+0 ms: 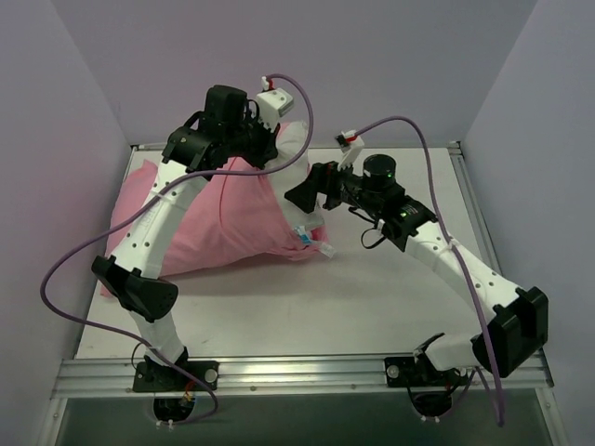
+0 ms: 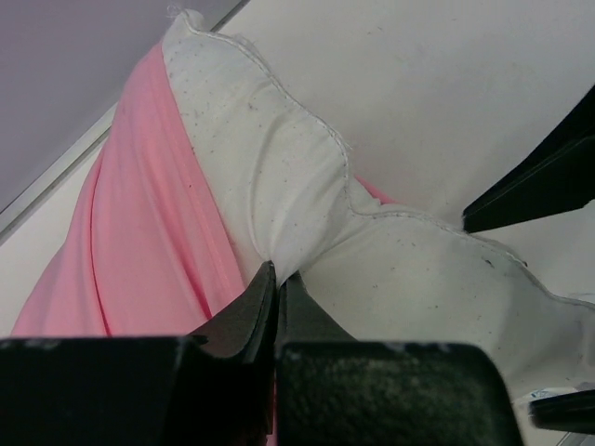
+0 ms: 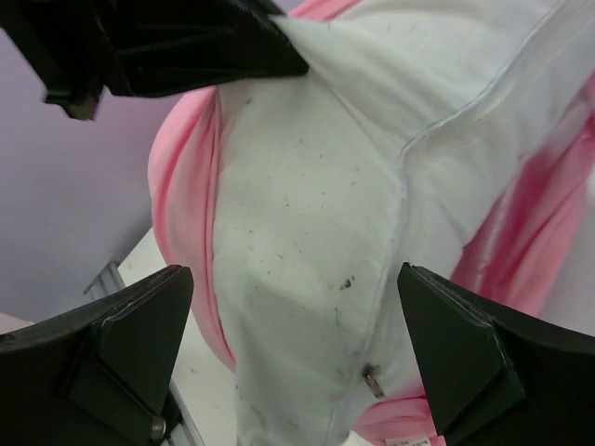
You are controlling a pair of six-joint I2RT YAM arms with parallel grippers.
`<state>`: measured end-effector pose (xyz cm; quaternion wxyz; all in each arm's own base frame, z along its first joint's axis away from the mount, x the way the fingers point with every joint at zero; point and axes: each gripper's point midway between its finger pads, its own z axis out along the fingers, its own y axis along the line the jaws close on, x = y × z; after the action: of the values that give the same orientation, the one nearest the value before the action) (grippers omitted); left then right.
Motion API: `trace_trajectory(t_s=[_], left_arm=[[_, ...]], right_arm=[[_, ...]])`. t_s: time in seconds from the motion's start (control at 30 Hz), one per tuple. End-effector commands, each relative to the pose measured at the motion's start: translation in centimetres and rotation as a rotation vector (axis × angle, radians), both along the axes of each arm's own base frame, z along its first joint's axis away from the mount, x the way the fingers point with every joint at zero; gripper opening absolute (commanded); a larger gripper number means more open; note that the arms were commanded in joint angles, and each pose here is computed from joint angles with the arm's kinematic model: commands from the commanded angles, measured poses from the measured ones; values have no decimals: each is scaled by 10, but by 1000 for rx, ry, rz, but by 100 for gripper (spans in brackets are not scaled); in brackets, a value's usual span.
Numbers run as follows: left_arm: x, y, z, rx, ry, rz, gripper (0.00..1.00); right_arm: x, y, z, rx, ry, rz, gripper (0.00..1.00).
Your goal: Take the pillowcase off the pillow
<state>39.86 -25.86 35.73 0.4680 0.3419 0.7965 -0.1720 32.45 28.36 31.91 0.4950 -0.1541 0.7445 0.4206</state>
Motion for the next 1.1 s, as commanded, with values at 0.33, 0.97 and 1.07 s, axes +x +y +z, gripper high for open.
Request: trace_trajectory(t_s=[0.33, 0.97, 1.07], left_arm=[[-9, -14, 61, -126, -161, -80, 2], [-83, 93, -7, 184, 44, -127, 94], [-96, 150, -47, 308, 87, 37, 94]], right_arm=[[21, 55, -70, -4, 132, 11, 89], [30, 90, -55, 350, 347, -58, 0], [31, 96, -50, 389, 367, -77, 0]])
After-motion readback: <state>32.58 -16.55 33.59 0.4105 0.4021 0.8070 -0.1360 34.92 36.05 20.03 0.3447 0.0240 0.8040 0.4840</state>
